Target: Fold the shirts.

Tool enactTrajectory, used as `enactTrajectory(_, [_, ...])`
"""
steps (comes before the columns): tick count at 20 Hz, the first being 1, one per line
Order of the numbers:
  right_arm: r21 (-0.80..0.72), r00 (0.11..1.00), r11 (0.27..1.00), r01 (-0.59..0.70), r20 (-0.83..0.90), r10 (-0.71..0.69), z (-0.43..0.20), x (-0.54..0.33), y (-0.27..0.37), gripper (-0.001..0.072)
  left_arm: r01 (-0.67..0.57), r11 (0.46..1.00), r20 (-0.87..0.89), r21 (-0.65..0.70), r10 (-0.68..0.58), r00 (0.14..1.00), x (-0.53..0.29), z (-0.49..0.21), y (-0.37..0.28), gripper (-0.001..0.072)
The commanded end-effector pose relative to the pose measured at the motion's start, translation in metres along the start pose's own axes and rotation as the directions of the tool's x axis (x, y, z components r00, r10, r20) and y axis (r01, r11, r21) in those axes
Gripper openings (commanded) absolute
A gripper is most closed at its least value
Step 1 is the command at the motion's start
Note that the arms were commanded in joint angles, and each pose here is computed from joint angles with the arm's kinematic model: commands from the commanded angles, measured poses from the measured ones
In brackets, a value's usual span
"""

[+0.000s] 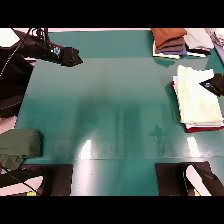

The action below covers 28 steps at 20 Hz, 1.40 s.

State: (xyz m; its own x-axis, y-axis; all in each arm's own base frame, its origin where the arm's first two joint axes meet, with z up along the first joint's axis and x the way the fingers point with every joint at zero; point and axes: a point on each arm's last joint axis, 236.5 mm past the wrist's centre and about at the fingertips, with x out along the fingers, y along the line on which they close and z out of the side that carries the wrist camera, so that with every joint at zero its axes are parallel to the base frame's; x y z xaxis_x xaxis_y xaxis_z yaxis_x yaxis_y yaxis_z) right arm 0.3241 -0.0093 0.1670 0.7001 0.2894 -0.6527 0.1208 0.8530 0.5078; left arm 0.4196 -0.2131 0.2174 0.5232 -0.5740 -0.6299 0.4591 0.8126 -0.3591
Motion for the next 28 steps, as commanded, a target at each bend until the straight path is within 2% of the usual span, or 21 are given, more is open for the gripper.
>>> enactTrajectory(1, [-0.001, 1.000, 1.000, -0.001, 0.001, 0.001, 0.000, 0.000, 0.001, 0.0021, 0.000, 1.000, 0.001, 0.000, 0.000, 1.000, 0.000, 0.000, 0.000, 0.0026])
enactTrajectory(14, [-0.001, 1.000, 1.000, -0.003, -0.015, 0.003, -0.004, 0.000, 0.001, 0.0021, -0.002, 1.000, 0.033, 0.000, 0.002, 0.999, 0.000, 0.008, 0.000, 0.0026])
enactTrajectory(17, [-0.001, 1.000, 1.000, -0.002, -0.017, 0.002, -0.004, 0.000, 0.001, 0.0021, -0.030, 1.000, 0.138, -0.004, 0.030, 0.990, -0.016, 0.034, 0.009, 0.0026])
enactTrajectory(19, [-0.006, 1.000, 1.000, 0.014, -0.019, -0.014, -0.005, 0.000, -0.003, 0.0021, -0.127, 0.992, 0.130, 0.018, 0.123, 0.984, -0.052, 0.027, 0.030, 0.0025])
enactTrajectory(21, [-0.007, 1.000, 1.000, 0.016, -0.018, -0.016, -0.004, 0.000, -0.004, 0.0021, -0.312, 0.948, 0.051, 0.054, 0.310, 0.949, -0.097, -0.002, 0.066, 0.0026])
enactTrajectory(24, [-0.007, 1.000, 1.000, 0.015, -0.019, -0.015, -0.004, 0.000, -0.003, 0.0021, -0.583, 0.812, -0.057, 0.030, 0.584, 0.810, -0.159, -0.066, 0.132, 0.0026])
enactTrajectory(27, [-0.007, 1.000, 1.000, 0.014, -0.019, -0.015, -0.004, 0.000, -0.003, 0.0021, -0.702, 0.712, -0.282, -0.014, 0.671, 0.686, -0.183, -0.166, 0.179, 0.0029])
enactTrajectory(28, [-0.007, 1.000, 1.000, 0.014, -0.019, -0.014, -0.005, 0.000, -0.003, 0.0020, -0.717, 0.696, -0.389, -0.035, 0.652, 0.651, -0.180, -0.206, 0.191, 0.0170])
